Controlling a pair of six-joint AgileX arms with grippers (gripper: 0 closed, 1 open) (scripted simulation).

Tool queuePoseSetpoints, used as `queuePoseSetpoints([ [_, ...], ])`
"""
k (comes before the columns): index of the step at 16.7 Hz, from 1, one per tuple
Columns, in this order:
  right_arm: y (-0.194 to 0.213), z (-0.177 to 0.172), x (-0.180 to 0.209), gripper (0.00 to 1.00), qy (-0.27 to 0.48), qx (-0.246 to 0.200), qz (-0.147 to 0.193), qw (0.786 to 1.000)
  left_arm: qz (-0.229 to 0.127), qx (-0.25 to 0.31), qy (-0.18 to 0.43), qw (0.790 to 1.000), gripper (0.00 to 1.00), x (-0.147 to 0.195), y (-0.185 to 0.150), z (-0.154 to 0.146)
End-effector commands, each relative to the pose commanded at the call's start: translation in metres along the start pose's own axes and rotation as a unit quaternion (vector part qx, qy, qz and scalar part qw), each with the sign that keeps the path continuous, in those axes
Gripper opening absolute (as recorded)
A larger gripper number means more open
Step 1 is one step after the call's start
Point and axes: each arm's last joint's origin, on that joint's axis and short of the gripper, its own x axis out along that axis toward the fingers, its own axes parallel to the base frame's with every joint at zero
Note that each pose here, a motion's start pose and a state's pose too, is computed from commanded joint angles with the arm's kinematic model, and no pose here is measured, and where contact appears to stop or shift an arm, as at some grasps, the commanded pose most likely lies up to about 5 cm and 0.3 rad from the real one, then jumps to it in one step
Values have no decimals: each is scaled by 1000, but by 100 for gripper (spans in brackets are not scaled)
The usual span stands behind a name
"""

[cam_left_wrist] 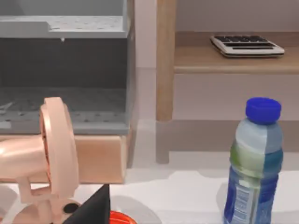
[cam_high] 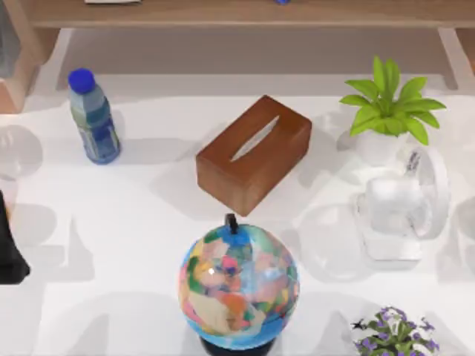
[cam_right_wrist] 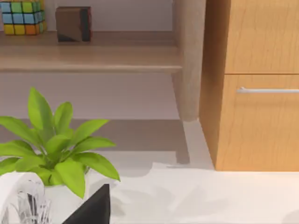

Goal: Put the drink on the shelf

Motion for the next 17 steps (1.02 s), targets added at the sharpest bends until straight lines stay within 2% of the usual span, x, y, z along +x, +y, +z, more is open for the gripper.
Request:
queuePoseSetpoints([
  [9,-15,13,17,100,-9,-13,-4,1000,0,0,0,1000,100,0,0,0],
  [13,-39,14,41,100,4,-22,-6,1000,0,0,0,1000,100,0,0,0],
  [17,-76,-3,63,100,27,-22,-7,999,0,0,0,1000,100,0,0,0],
])
